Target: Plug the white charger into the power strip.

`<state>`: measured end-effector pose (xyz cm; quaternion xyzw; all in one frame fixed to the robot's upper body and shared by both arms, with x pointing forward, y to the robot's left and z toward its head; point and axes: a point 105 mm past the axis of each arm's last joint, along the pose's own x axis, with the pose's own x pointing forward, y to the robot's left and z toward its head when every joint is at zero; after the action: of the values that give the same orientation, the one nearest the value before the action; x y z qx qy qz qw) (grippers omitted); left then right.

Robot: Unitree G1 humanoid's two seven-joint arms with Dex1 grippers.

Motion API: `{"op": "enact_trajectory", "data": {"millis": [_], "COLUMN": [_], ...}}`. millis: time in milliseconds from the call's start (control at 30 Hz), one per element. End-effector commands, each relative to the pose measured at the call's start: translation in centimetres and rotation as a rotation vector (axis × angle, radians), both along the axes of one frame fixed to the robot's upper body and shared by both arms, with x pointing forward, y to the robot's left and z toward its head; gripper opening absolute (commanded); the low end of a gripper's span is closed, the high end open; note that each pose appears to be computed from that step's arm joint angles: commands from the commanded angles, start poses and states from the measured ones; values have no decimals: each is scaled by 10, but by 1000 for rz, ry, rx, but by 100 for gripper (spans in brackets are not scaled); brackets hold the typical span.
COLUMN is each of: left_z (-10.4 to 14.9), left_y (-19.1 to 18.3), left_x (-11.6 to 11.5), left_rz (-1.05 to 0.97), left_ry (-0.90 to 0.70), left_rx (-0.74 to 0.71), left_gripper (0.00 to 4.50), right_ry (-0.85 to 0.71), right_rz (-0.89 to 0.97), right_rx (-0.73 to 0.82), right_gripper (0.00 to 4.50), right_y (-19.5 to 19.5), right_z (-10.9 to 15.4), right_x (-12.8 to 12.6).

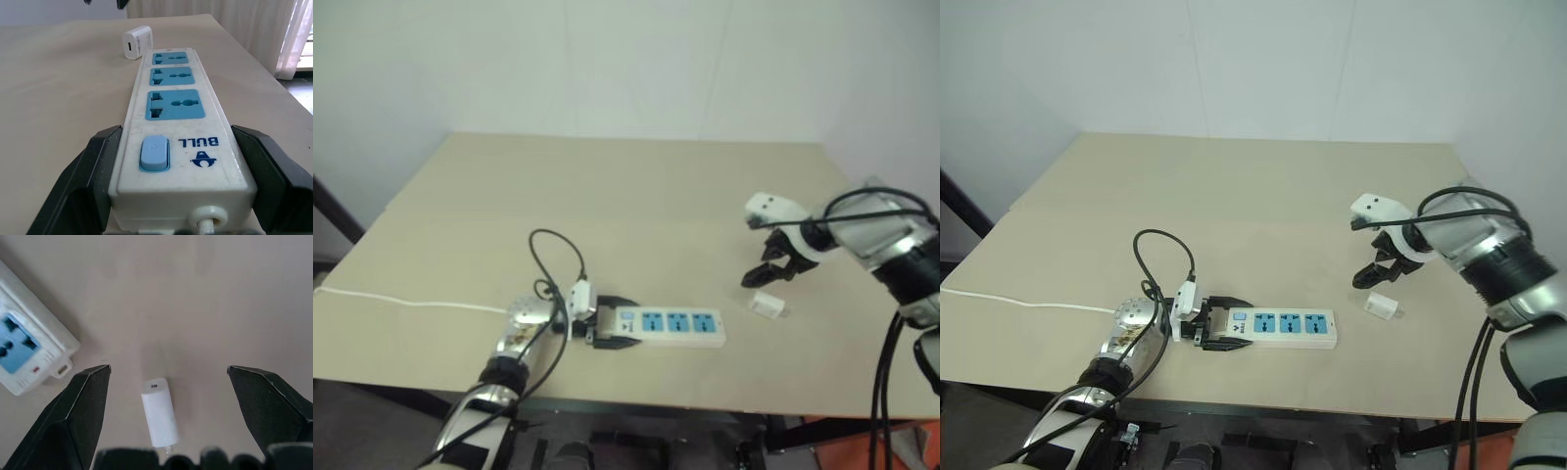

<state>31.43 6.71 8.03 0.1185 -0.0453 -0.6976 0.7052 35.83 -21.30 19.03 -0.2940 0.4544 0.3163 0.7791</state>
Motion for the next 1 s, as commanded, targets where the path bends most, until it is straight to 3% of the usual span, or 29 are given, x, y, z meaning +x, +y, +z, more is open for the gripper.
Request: {"op": "enact_trajectory", "data": {"millis": [33, 500, 900, 1000], "left_z": [-11, -13, -12, -12], "left_y": [-6, -7, -4, -3], "left_x": [-8, -11, -8, -8], "left_rz": [-34, -23, 1, 4], "left_ry": [32, 38, 38, 38], "left_rx": [26, 26, 26, 27], "left_gripper": [327, 327, 327, 327], "right_ry": [20, 171, 178, 179], "right_rz": [37, 71, 51, 51], "right_rx": [-60, -107, -102, -112], "right_gripper": [450, 450, 450, 394], "right_y": [-4, -5, -5, -7], "right_z": [5, -35, -58, -60], "right_x": [3, -1, 2, 3]}}
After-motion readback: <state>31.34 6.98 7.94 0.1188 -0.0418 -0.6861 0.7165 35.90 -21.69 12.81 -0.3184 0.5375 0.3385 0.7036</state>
